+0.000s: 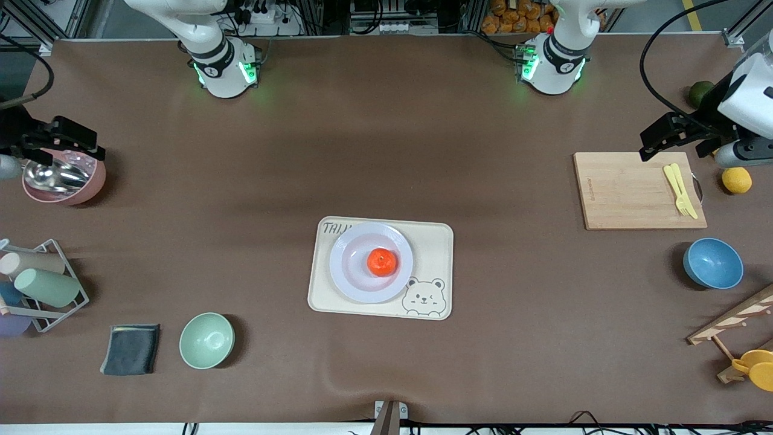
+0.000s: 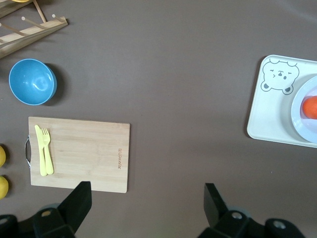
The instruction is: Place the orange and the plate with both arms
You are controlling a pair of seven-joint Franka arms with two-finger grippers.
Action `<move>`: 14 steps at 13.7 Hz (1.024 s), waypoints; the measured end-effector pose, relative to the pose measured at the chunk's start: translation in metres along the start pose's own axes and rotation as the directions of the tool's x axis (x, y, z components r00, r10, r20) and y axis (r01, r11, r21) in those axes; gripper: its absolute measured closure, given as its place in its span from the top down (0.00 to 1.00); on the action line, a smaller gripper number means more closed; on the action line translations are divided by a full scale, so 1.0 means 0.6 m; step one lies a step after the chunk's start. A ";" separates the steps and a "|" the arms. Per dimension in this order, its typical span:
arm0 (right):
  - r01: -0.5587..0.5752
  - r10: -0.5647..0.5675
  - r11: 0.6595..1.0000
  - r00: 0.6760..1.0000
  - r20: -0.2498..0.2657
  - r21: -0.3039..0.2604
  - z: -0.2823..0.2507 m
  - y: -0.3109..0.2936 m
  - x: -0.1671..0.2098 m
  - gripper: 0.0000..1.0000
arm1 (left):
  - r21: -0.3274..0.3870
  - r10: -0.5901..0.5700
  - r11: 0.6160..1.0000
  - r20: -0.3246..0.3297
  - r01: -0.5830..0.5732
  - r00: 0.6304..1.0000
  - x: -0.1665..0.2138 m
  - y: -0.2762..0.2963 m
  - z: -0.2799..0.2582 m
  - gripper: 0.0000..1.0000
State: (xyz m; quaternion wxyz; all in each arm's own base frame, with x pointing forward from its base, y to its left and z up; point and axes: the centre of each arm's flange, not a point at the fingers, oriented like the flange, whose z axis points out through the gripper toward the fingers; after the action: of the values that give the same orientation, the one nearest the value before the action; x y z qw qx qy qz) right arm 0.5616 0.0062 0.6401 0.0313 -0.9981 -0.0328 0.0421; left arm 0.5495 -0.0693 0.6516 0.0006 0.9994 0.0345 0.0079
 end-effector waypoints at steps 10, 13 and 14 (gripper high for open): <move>-0.023 0.022 1.000 0.999 -0.047 -0.008 0.002 0.012 0.008 1.00 | -0.001 0.008 1.000 -0.020 -0.008 1.000 -0.011 0.000 -0.018 1.00; -0.024 0.023 1.000 0.999 -0.048 -0.008 0.001 0.013 0.008 1.00 | 0.000 0.008 1.000 -0.018 -0.008 1.000 -0.014 0.000 -0.018 1.00; -0.023 0.023 1.000 0.999 -0.048 -0.008 0.002 0.013 0.008 1.00 | 0.001 0.008 1.000 -0.016 -0.008 1.000 -0.015 0.000 -0.017 1.00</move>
State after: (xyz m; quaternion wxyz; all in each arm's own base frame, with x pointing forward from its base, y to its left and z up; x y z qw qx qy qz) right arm 0.5666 -0.0011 0.6383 0.0275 -0.9992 -0.0207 0.0187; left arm 0.5407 -0.0701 0.6617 -0.0001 0.9994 0.0303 0.0160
